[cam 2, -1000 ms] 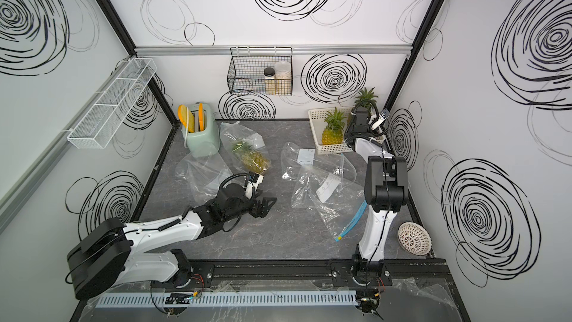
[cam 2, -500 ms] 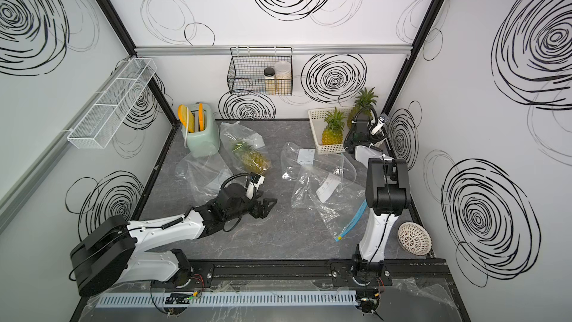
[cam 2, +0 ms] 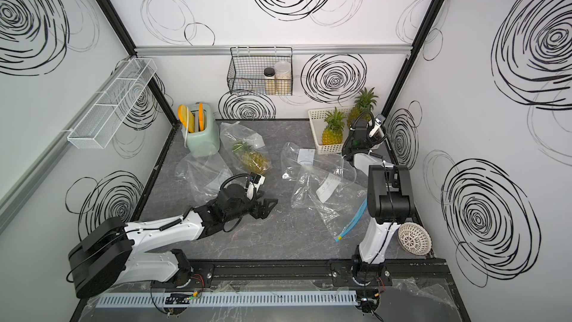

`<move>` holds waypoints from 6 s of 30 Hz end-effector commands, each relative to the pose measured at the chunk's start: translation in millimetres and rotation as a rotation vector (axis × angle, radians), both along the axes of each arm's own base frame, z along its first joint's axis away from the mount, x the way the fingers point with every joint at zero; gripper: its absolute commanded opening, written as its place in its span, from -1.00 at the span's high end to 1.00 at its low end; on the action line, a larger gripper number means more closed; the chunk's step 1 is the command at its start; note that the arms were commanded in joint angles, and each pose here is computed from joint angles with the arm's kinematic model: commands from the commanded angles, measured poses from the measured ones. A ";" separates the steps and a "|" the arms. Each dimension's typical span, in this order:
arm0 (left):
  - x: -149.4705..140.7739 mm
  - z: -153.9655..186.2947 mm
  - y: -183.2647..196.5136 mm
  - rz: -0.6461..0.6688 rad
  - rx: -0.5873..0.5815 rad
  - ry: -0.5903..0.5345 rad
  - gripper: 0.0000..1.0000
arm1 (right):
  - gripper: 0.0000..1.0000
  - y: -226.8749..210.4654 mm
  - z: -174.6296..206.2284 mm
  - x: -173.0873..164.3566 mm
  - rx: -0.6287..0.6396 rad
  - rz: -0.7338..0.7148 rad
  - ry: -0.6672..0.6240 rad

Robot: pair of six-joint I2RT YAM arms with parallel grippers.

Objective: Open the zip-top bag and take out the pineapple
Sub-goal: Place the pineapple in the basket, then move the pineapple to the basket.

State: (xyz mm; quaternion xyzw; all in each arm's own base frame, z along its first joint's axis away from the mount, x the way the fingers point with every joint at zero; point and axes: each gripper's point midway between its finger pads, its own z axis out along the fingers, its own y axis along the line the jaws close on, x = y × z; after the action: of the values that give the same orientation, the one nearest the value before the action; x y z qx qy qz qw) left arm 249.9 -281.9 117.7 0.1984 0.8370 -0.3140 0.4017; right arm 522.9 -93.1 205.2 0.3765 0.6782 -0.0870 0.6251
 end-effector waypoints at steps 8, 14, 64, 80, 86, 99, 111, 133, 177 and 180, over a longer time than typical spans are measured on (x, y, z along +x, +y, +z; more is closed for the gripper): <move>4.9 15.8 -6.9 -0.005 -0.055 -0.046 -0.64 | -0.62 17.6 35.3 7.3 -0.052 0.044 -0.173; 3.8 12.4 -7.9 -0.013 -0.053 -0.037 -0.65 | -0.62 24.9 36.4 5.8 -0.063 0.098 -0.259; -3.1 10.3 -12.2 -0.020 -0.065 -0.032 -0.41 | 1.00 5.7 -17.9 39.8 0.017 0.250 0.073; -0.6 7.1 -19.3 -0.027 -0.073 -0.023 -0.40 | 0.82 32.8 -8.4 34.5 0.043 0.448 0.003; -4.5 11.7 -22.3 -0.041 -0.087 -0.034 -0.39 | 0.86 32.1 -14.1 0.9 0.095 0.344 0.073; -3.5 11.1 -17.7 -0.040 -0.083 -0.053 -0.32 | 0.97 -18.4 -32.7 -27.8 0.219 0.028 0.050; 4.2 0.6 -18.9 -0.043 -0.087 -0.031 -0.30 | 0.95 -61.4 -43.3 -23.9 0.245 -0.152 -0.013; 9.3 0.4 -18.3 -0.039 -0.113 -0.029 -0.29 | 0.23 -11.6 -28.2 11.2 0.276 0.164 -0.118; -0.1 73.4 24.7 0.060 -0.138 -0.191 -0.47 | -0.98 147.9 17.6 58.2 0.039 0.732 0.334; 0.2 71.4 25.9 0.064 -0.132 -0.188 -0.46 | -0.99 151.6 4.0 58.0 0.057 0.742 0.382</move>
State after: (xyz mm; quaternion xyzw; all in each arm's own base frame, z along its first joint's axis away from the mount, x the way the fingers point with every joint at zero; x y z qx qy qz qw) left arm 247.2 -261.6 188.7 0.1785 0.7805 -0.3435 0.4908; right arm 592.7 52.8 238.3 0.1184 0.8374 0.1101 0.5221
